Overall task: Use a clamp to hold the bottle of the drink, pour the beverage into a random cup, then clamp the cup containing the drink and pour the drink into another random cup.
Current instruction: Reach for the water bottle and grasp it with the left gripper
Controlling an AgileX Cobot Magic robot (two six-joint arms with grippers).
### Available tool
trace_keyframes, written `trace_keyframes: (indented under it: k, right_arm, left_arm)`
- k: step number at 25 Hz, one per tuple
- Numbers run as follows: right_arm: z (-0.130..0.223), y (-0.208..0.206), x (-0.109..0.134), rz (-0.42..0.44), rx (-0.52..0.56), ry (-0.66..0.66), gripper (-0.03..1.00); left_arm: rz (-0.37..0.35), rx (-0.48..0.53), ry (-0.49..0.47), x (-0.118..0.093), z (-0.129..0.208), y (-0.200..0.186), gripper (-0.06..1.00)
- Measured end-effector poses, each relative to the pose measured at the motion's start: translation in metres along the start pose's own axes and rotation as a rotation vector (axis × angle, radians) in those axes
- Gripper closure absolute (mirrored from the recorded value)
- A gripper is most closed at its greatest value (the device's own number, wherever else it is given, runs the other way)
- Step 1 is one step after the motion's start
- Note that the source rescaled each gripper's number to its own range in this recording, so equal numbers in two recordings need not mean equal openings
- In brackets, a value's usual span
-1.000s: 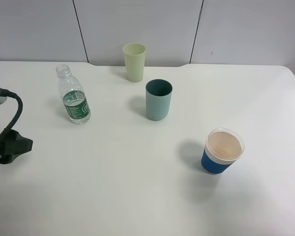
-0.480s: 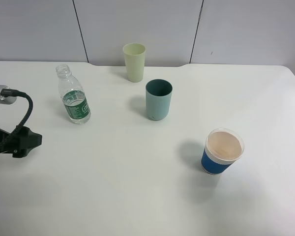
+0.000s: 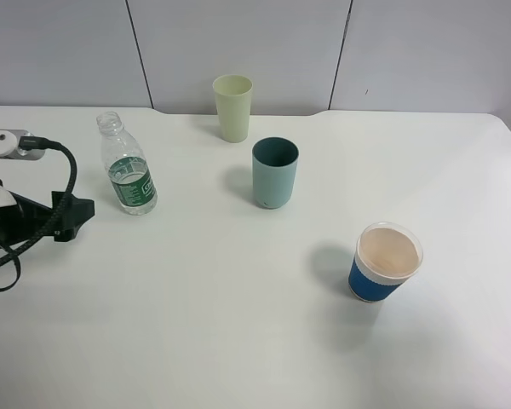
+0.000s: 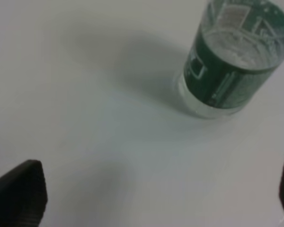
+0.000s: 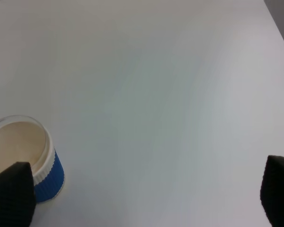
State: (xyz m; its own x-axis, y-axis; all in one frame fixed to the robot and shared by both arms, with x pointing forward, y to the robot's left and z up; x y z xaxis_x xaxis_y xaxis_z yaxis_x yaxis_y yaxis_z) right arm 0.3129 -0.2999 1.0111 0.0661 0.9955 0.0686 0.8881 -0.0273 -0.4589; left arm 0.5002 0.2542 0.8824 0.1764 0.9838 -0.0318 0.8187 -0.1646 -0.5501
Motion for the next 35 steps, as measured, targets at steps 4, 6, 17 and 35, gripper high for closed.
trace_keyframes:
  k: [4,6,17,35]
  right_arm:
    - [0.0,0.0,0.0,0.0,0.0,0.0,0.14]
    - [0.0,0.0,0.0,0.0,0.0,0.0,0.14]
    - [0.0,0.0,0.0,0.0,0.0,0.0,0.14]
    - [0.0,0.0,0.0,0.0,0.0,0.0,0.14]
  left_arm:
    - [0.043,-0.038,0.045,-0.007,-0.001,0.013,-0.06]
    - [0.069,-0.05,0.064,-0.012,0.002,0.02,-0.06]
    - [0.136,-0.188,0.064,-0.023,-0.001,0.044,-0.06]
    - [0.154,-0.221,0.144,-0.027,0.009,0.074,-0.06]
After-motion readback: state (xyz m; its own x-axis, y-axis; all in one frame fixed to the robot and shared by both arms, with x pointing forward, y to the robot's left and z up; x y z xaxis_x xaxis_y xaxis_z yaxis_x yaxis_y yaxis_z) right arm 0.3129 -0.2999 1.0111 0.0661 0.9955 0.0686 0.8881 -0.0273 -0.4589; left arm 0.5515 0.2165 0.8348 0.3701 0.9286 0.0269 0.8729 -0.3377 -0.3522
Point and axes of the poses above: a point on each arm's last joint axis where the gripper is mounted, y pointing out along that axis toward the gripper, x along the wrist's bending axis when the last joint is at zero, z = x × y, the point moved 9 cm from there along y, pointing out along that axis toward the gripper, and after that the axes turned 5 degrees about y, right-handed, at the moved point
